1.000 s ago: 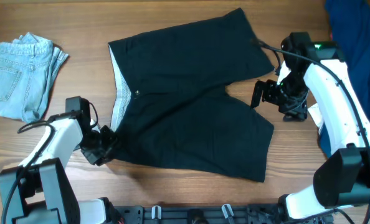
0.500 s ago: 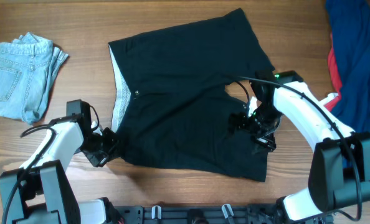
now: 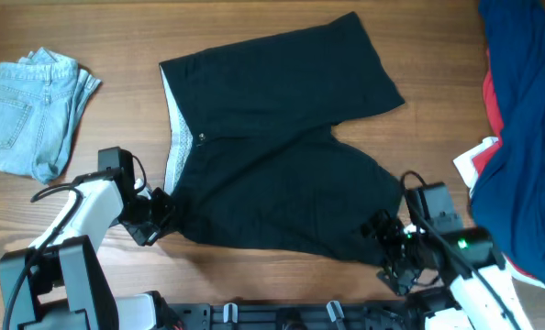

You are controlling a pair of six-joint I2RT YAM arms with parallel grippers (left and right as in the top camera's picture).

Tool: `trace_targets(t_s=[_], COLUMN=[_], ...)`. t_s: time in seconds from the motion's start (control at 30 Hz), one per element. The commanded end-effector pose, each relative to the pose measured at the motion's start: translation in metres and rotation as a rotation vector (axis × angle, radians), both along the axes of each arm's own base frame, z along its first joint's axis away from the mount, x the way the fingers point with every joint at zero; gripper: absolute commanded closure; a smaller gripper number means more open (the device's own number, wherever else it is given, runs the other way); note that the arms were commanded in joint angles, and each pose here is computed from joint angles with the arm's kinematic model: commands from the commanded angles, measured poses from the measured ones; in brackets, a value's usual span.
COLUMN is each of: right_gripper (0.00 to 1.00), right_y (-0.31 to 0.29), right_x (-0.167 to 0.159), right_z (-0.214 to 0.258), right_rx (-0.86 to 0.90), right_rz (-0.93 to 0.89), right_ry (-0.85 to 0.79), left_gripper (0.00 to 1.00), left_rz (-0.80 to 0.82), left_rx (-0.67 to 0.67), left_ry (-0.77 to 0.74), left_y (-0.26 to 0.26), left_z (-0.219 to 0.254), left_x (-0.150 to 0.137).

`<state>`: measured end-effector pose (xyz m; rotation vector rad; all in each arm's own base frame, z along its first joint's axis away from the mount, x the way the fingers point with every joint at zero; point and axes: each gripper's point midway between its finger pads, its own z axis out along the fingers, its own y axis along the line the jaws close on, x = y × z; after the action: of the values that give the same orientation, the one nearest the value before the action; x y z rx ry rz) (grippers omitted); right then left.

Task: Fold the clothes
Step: 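Grasp both leg hems of the shorts with left and right grippers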

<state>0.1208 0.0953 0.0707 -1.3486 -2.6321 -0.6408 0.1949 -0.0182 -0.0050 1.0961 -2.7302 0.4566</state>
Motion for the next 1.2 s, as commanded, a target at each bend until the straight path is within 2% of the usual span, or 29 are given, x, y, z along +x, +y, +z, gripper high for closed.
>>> trace_targets(t_s=[0.0,0.13,0.23,0.43,0.47,0.5,0.6,0.67,0.77,0.93,1.0,1.03,1.17], right_gripper=[0.02,0.03,0.06,0.17,0.24,0.35,0.87,0.96,0.96,0.95,0.93,0.87,0.82], right_y=[-0.006,-0.022,-0.037,-0.04,-0.039,-0.036,-0.031,-0.031,-0.03,-0.051,-0.05,-0.05,-0.046], right_x=[-0.008,0.006,-0.005,0.013,0.017,0.018,0.016,0.025,0.043,0.048,0.049,0.051,0.041], right_z=[-0.011,-0.036,-0.056,-0.089,-0.095,-0.101,-0.112,-0.108,-0.088,-0.06,-0.054,-0.052,-0.052], right_rx=[-0.01,-0.089,-0.177,-0.245,-0.249,-0.24,-0.233,-0.234,-0.241,-0.374,-0.376,-0.376,-0.352], right_rz=[-0.155,-0.311,-0.393,-0.37,-0.357,-0.349,-0.298,-0.253,-0.158,-0.14,-0.129,-0.114,-0.082], right_ry=[0.067,0.05,0.126,0.169,0.172,0.193,0.231,0.188,0.1,0.103,0.106,0.099,0.137], left_gripper=[0.94,0.94,0.94,0.94,0.94,0.94,0.96,0.96,0.96,0.96,0.96,0.96,0.96], left_rz=[-0.001,-0.001,-0.001,-0.001,-0.001,-0.001,-0.002,-0.038,-0.101,-0.102,-0.089,-0.088,-0.088], left_rx=[-0.013,-0.012,-0.013,-0.013,-0.013,-0.013,-0.012,-0.017,0.003,0.043,0.048,0.047,0.047], left_ry=[0.003,0.0,0.0,0.0,0.0,0.001,-0.003,-0.039,-0.144,-0.29,-0.306,-0.303,-0.302], left_y=[-0.002,-0.002,-0.002,-0.002,-0.002,-0.002,-0.002,-0.001,0.004,0.015,0.018,0.018,0.018], left_z=[-0.001,-0.001,-0.001,-0.001,-0.001,-0.001,-0.001,0.004,0.031,0.067,0.071,0.071,0.071], left_x=[-0.002,-0.001,-0.001,-0.001,-0.001,-0.001,0.0,0.008,0.033,0.063,0.065,0.064,0.064])
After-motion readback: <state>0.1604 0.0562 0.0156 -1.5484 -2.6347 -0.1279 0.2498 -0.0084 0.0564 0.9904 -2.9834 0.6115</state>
